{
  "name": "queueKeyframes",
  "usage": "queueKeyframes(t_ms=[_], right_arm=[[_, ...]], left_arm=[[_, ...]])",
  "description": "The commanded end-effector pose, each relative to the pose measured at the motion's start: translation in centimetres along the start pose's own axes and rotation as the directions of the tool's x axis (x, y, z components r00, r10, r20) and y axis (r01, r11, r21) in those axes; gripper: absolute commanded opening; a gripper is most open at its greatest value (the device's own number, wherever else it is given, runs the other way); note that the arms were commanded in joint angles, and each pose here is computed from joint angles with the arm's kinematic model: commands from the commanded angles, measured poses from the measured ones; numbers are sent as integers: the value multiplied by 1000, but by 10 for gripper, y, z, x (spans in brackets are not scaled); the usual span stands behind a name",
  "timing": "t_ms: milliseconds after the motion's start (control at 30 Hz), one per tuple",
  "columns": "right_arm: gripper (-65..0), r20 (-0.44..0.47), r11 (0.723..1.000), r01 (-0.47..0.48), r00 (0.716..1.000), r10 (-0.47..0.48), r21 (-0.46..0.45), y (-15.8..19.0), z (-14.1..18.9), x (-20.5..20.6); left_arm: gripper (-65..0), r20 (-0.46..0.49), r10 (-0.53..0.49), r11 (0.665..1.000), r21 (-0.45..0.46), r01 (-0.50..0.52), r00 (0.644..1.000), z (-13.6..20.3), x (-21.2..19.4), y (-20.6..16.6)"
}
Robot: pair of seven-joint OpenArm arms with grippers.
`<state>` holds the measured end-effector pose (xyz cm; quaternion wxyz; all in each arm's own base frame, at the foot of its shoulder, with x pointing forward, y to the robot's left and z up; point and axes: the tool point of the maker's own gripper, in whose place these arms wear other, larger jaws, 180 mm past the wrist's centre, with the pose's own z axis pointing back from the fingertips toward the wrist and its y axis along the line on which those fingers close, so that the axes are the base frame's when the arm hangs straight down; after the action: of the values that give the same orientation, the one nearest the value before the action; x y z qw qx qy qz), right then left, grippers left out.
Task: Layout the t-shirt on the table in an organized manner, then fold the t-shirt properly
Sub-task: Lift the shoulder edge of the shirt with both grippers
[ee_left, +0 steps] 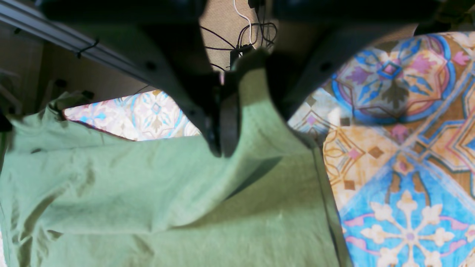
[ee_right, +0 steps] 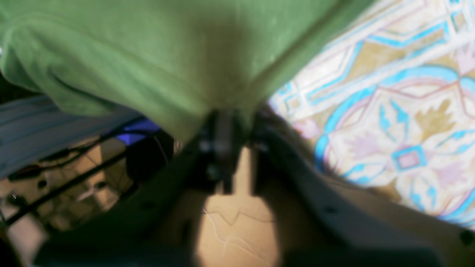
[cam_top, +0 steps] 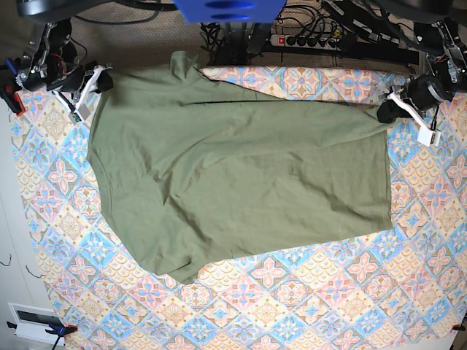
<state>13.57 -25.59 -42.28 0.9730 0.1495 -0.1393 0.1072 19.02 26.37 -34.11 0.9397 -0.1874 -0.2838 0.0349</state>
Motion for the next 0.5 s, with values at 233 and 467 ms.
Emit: queueKeyframes(t_ms=[233, 467], right_arm=[[-638, 175, 998, 66, 982, -64, -6, -18, 36, 26], [-639, 263, 996, 91, 961, -90, 10, -23, 49, 42]], left_arm=[[-650, 27, -26, 1000, -1, 27, 999, 7, 10, -1], [-650, 45, -25, 999, -25, 26, 999, 7, 15, -6]])
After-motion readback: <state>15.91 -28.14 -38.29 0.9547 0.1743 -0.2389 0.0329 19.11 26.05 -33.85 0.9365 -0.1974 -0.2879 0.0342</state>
